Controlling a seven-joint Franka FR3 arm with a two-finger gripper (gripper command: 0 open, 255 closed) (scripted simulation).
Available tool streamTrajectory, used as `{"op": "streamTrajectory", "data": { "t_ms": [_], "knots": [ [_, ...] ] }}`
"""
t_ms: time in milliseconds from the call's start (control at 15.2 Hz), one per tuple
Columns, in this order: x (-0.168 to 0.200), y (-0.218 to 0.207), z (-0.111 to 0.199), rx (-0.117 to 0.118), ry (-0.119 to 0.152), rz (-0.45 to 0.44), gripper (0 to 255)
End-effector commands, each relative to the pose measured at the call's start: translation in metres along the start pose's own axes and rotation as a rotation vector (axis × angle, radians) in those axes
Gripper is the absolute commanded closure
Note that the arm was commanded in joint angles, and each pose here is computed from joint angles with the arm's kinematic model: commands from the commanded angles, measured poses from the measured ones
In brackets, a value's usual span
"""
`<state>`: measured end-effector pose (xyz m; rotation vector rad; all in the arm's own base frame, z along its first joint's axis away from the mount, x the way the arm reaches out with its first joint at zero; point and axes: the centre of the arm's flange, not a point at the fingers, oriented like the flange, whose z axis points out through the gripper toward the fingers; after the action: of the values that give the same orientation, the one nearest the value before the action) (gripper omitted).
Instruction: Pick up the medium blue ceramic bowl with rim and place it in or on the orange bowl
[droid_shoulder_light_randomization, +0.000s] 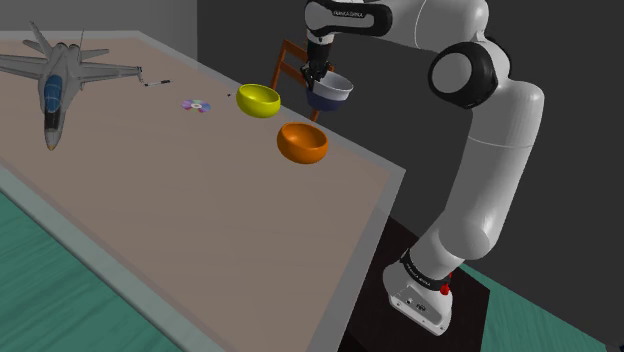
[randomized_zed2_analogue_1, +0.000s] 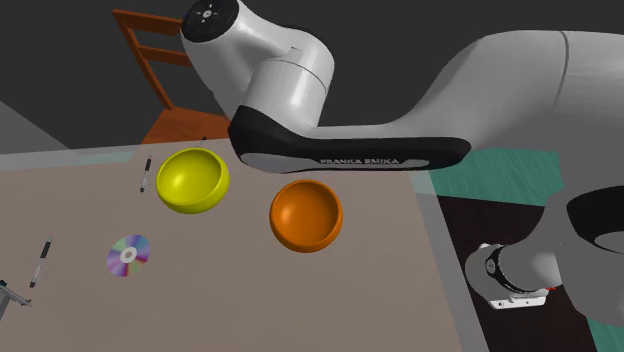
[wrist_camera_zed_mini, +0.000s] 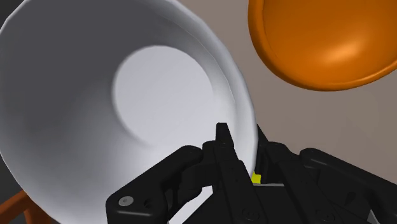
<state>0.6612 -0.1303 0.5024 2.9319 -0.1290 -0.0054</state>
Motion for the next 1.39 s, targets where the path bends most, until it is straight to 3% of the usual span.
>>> {"op": "streamTrajectory", "data": {
  "t_ms": [0,264,1320],
  "knots": [
    [0.0,0.002,-0.011,0.0,0.001,0.0,255],
    [0.0,0.006,-0.028,0.0,0.001,0.0,255],
    [-0.098,-0.162,-0.099,0.0,0.001,0.0,255]
  ]
}}
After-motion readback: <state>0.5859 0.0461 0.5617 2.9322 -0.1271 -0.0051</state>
